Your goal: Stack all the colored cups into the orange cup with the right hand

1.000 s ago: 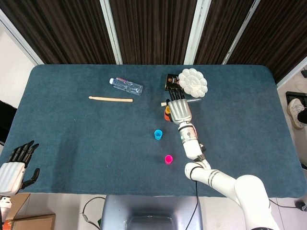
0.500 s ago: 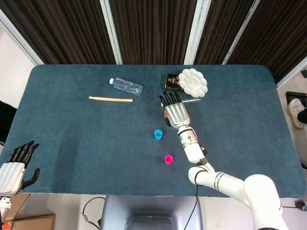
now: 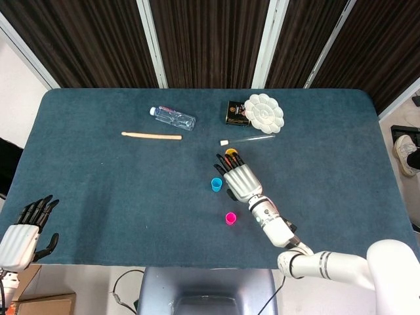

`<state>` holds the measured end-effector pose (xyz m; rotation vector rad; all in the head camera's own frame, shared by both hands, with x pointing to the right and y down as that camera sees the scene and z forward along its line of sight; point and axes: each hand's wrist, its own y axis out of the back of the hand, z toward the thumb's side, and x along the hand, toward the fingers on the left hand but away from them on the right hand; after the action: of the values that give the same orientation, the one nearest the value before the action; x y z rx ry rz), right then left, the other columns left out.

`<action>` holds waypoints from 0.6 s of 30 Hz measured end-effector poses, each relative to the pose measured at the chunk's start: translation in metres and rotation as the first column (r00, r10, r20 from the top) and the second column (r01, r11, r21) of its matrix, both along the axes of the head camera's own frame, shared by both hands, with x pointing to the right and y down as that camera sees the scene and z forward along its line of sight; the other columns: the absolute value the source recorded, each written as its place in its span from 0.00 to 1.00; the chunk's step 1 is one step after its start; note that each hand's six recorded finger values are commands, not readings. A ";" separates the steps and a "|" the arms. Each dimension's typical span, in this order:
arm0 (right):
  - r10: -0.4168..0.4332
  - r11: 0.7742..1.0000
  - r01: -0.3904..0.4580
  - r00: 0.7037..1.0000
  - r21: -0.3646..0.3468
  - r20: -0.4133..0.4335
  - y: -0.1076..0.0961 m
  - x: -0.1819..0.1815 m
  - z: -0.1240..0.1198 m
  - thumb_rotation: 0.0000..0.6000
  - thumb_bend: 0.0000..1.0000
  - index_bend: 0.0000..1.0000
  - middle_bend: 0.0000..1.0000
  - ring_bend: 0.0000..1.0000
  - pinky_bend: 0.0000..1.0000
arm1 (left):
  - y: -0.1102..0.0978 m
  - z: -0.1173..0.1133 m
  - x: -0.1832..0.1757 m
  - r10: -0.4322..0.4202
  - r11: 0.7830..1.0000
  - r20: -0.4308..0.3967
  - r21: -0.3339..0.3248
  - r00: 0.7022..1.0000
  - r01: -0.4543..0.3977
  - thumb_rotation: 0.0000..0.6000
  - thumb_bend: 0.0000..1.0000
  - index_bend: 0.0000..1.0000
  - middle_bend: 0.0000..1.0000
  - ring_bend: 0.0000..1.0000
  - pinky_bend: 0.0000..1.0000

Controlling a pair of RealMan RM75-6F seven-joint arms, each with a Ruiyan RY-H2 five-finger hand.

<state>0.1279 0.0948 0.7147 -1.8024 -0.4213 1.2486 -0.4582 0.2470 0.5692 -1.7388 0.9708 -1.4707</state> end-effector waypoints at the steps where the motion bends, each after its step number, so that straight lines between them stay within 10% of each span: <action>1: 0.003 1.000 -0.003 1.000 -0.003 -0.004 0.000 -0.001 0.003 1.00 0.46 0.29 0.00 0.00 0.00 | 0.000 -0.001 0.000 0.001 1.000 -0.001 0.001 1.000 -0.001 1.00 0.46 0.00 0.00 0.00 0.11; 18: 0.035 0.998 -0.036 0.999 -0.053 -0.021 0.002 -0.027 0.033 1.00 0.48 0.49 0.00 0.00 0.00 | -0.001 -0.004 -0.005 -0.013 1.000 -0.006 0.010 1.000 0.013 1.00 0.46 0.00 0.00 0.00 0.11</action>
<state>0.1010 0.0967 0.7478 -1.8324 -0.4135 1.3123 -0.4633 0.2461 0.5650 -1.7341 0.9930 -1.4671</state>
